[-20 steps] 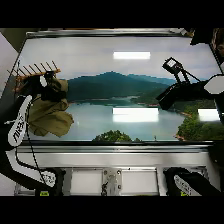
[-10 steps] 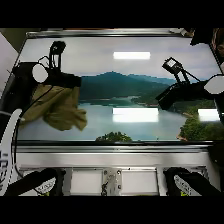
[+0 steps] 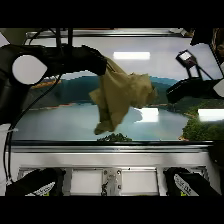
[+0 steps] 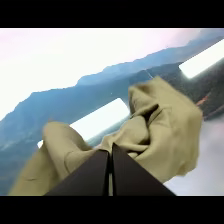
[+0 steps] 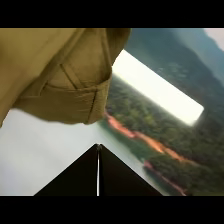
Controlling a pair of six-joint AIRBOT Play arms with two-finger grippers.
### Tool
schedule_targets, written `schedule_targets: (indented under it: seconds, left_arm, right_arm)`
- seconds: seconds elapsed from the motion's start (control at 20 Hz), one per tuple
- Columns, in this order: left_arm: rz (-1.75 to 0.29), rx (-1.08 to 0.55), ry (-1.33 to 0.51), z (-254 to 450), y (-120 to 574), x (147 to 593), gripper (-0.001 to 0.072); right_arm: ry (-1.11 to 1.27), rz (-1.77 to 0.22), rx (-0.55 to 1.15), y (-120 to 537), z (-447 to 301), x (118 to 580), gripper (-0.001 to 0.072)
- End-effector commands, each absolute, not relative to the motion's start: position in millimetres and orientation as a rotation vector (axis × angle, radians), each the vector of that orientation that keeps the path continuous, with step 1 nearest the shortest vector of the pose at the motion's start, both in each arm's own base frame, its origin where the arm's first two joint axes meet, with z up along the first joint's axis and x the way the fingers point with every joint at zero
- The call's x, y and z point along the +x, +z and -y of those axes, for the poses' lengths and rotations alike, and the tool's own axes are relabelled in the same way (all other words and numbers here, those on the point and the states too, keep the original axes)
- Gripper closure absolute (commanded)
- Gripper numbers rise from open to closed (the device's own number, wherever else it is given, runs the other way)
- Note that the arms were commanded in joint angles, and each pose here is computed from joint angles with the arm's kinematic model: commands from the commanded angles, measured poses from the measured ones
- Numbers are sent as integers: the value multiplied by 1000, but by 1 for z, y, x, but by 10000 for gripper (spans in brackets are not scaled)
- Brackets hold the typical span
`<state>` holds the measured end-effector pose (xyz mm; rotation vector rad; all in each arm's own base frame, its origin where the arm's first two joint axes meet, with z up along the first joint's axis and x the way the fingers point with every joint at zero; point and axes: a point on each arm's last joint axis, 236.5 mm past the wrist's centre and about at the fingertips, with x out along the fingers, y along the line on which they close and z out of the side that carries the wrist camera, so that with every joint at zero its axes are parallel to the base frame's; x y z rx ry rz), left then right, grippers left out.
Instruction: Fold the clothes and pants, and hang the long-sleeved shirts on hangers.
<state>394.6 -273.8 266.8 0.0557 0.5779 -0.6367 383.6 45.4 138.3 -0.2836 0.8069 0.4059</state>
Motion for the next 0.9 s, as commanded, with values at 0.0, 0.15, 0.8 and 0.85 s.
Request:
schedule_targets:
  seconds: [0.0,0.15,0.8,0.85]
  left_arm:
    - [-680,48,-629,296,218,419,697]
    - [-835,51,-588,304,144,442,91]
    - [-1628,-141,-708,279,-68,241,76]
    - [-1631,-118,-732,286,-76,228,76]
  right_arm:
    - [152,-729,-153,164,11,398,698]
    - [114,-745,-102,161,22,396,695]
    - [172,-794,-5,143,3,400,691]
    - [184,-797,16,141,-1,402,691]
